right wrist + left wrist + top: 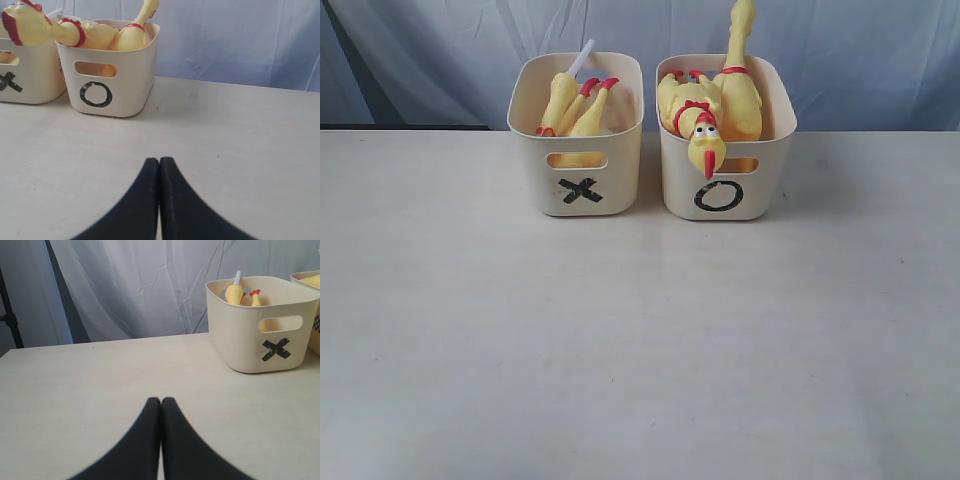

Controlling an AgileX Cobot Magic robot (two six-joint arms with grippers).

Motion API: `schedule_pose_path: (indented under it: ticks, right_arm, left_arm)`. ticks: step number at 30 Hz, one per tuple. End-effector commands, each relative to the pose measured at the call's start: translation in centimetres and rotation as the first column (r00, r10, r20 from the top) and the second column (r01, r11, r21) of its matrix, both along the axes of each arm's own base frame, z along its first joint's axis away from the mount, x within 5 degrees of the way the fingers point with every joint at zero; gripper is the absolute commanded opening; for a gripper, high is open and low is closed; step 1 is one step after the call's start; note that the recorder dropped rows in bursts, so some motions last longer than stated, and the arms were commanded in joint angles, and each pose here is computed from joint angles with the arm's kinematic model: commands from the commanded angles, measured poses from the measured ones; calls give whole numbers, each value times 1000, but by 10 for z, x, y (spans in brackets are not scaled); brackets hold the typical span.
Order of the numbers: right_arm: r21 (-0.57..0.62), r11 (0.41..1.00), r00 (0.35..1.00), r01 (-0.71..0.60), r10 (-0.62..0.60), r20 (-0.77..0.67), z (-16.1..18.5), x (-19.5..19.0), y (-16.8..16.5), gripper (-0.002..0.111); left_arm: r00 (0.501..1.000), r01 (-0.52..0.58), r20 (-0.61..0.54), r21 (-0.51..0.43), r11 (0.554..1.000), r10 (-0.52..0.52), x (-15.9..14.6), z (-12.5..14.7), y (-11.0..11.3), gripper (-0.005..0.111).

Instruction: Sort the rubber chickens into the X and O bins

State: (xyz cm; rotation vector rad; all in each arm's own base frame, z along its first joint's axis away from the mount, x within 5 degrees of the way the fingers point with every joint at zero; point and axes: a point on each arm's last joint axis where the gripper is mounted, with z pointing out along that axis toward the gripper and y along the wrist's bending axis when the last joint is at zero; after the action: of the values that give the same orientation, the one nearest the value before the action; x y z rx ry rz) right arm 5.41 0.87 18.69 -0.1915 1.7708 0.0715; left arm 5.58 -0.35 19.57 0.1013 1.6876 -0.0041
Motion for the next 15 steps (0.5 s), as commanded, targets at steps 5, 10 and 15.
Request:
schedule_pose_path:
  ticks: [5, 10, 15]
  right_arm:
    - [2, 1000, 1000, 3, -3, 16, 1, 0, 0, -1]
    - [3, 1000, 1000, 3, -3, 16, 1, 0, 0, -1]
    - [4, 1000, 1000, 3, -4, 24, 2, 0, 0, -1]
  left_arm:
    - [1000, -4, 1, -12, 1000, 4, 0, -1, 0, 0]
    - [1000, -4, 1, -12, 1000, 4, 0, -1, 0, 0]
    - [1000, -4, 1, -12, 1000, 4, 0, -1, 0, 0]
